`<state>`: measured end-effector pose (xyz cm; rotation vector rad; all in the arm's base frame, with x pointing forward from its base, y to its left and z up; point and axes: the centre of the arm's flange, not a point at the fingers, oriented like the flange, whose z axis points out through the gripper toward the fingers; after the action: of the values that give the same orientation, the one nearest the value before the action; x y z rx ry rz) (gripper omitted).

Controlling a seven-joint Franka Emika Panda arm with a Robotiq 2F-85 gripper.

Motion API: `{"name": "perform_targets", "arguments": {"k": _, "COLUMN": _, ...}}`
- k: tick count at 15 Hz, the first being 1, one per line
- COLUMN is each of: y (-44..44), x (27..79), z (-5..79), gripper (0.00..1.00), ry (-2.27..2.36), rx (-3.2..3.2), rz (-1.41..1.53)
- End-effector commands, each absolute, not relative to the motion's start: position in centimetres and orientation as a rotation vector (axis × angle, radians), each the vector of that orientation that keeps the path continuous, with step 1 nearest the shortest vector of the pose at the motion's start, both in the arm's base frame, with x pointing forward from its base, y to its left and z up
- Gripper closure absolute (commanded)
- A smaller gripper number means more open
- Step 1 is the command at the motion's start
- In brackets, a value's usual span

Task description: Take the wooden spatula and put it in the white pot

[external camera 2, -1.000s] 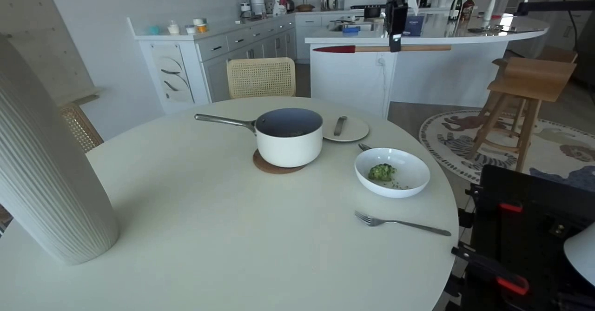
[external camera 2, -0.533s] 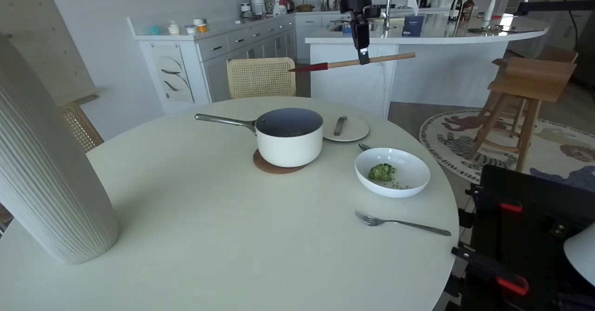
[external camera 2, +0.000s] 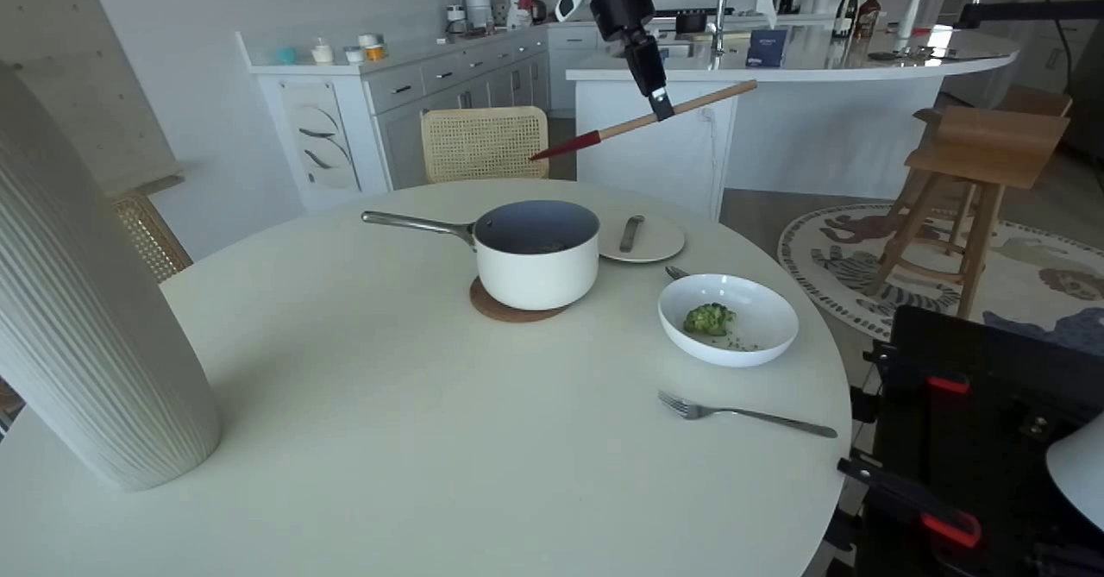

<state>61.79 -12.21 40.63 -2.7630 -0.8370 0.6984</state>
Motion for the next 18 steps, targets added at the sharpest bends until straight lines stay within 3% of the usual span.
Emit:
{"name": "perform_targets", "arguments": {"k": 1, "y": -13.3, "x": 65.3, "z": 40.7, "gripper": 0.95, "ry": -0.878, "rx": -2.649, "rz": 0.832}}
{"name": "perform_targets", "arguments": {"k": 18, "y": -11.9, "x": 72.4, "z": 30.8, "gripper": 0.95, "ry": -0.919, "rx": -2.518, "rz": 1.042}}
